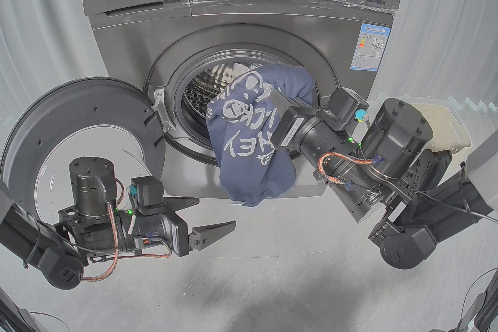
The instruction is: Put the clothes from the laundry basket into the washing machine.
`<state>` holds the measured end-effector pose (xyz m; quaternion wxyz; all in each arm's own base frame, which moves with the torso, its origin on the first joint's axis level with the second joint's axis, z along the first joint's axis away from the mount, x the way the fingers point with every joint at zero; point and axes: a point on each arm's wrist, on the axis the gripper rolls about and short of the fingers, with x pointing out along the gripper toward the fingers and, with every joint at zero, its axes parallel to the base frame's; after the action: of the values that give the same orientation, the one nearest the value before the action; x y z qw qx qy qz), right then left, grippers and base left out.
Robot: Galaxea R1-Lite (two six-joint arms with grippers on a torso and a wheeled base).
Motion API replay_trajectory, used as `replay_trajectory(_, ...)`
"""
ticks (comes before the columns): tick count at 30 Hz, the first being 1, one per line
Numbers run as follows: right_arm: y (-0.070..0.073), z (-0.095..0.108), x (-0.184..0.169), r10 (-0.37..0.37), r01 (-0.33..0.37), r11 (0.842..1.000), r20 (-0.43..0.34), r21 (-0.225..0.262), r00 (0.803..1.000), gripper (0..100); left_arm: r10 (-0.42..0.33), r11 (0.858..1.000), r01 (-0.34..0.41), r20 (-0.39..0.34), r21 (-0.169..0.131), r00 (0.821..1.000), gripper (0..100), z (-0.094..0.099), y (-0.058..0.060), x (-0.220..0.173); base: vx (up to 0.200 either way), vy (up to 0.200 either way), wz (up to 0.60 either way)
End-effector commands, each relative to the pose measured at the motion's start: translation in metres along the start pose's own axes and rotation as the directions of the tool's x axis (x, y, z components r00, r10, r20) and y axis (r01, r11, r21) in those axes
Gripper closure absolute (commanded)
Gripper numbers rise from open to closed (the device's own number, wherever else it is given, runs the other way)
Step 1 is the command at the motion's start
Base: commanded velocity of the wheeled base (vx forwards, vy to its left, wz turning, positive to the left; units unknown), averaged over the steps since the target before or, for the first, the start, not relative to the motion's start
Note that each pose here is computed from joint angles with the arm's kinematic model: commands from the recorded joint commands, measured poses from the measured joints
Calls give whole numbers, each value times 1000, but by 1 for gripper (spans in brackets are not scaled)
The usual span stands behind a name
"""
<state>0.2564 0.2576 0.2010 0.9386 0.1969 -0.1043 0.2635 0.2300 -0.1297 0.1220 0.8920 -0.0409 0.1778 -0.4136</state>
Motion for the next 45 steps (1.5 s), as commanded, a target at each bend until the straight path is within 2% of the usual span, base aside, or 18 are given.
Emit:
replay_trajectory(1, 2, 0, -1, 5, -5, 1000, 0, 3, 1000, 100, 1, 1000, -1, -7, -27, 1000, 0, -9, 12, 25, 0, 0, 0)
replay_trajectory(9, 5, 0, -3, 16, -16, 1000, 9, 8, 1000, 100, 7, 1000, -5, 68, -27, 998, 0, -18, 27, 56, 0, 0, 0)
replay_trajectory(17, 9, -1, -5, 27, -27, 1000, 5, 10, 1000, 100, 26, 1000, -24, 110, -19, 994, 0, -9, 38, 71, 0, 0, 0)
replay_trajectory(29, 9, -2, -5, 26, -26, 1000, 4, 11, 1000, 100, 10, 1000, -9, 132, -12, 991, 0, -8, 37, 80, 0, 0, 0)
replay_trajectory(35, 8, -2, -5, 25, -25, 1000, 1, 10, 1000, 100, 11, 1000, -11, 143, -5, 990, 0, -12, 42, 90, 0, 0, 0)
replay_trajectory(39, 9, -3, -5, 28, -28, 1000, 0, 11, 1000, 100, -5, 1000, 6, 135, -2, 991, 0, -15, 36, 95, 0, 0, 0)
replay_trajectory(45, 9, -4, -6, 26, -26, 1000, -6, 9, 1000, 100, 45, 999, -45, 160, -1, 986, 0, -19, 43, 110, 0, 0, 0)
